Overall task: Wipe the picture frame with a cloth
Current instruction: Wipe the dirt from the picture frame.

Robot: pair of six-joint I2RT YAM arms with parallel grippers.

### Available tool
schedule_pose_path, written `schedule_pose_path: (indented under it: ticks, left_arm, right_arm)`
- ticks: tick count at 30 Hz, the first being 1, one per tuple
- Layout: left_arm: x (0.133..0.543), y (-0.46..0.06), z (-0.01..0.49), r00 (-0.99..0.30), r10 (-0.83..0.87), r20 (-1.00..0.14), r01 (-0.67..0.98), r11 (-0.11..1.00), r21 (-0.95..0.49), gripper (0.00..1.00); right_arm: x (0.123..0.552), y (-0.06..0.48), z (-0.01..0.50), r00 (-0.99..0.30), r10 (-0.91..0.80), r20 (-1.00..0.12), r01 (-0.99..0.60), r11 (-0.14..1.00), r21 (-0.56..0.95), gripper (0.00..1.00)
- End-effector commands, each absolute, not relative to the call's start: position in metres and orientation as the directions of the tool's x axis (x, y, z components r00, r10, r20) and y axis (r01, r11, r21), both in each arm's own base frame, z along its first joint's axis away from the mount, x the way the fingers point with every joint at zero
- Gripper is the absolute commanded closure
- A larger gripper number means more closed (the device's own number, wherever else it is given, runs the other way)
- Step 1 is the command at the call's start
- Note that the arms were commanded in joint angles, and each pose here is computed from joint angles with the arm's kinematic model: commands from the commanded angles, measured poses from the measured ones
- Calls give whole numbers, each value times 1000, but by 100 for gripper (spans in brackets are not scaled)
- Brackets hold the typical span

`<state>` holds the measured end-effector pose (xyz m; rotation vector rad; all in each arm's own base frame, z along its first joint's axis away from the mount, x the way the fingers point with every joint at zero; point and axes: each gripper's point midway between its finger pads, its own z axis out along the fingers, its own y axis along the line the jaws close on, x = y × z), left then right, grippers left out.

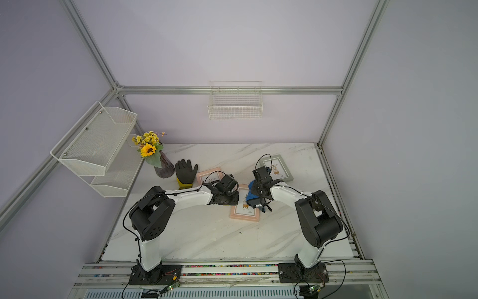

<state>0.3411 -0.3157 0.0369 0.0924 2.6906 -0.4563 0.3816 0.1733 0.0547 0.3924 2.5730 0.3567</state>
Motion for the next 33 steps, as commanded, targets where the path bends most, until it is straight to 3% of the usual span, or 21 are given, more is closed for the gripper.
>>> schedule_pose_path:
  ticks: [1, 5, 16, 20, 28, 33]
  left_arm:
    - [348, -313, 39, -913, -23, -407, 107, 950, -293, 73]
    - [347, -310, 37, -914, -30, -405, 92, 956, -279, 73]
    - [348, -311, 33, -915, -48, -401, 77, 954, -289, 73]
    - [348, -314, 34, -916, -48, -399, 84, 948, -306, 73]
    - [346, -317, 36, -919, -41, -393, 95, 942, -321, 73]
    - [345, -316, 35, -919, -51, -391, 84, 944, -320, 73]
  right_arm:
    - [369, 181, 38, -867, 325, -378, 213, 927, 308, 94]
    - [351, 171, 51, -868, 308, -389, 203, 936, 287, 94]
    - [263, 163, 39, -918, 273, -287, 184, 936, 301, 94]
    - [284, 164, 45, -901, 276, -335, 188, 944, 272, 94]
    - [378, 167, 53, -858, 293, -423, 205, 949, 242, 94]
    - [378, 176, 41, -877, 260, -404, 188, 959, 210, 97]
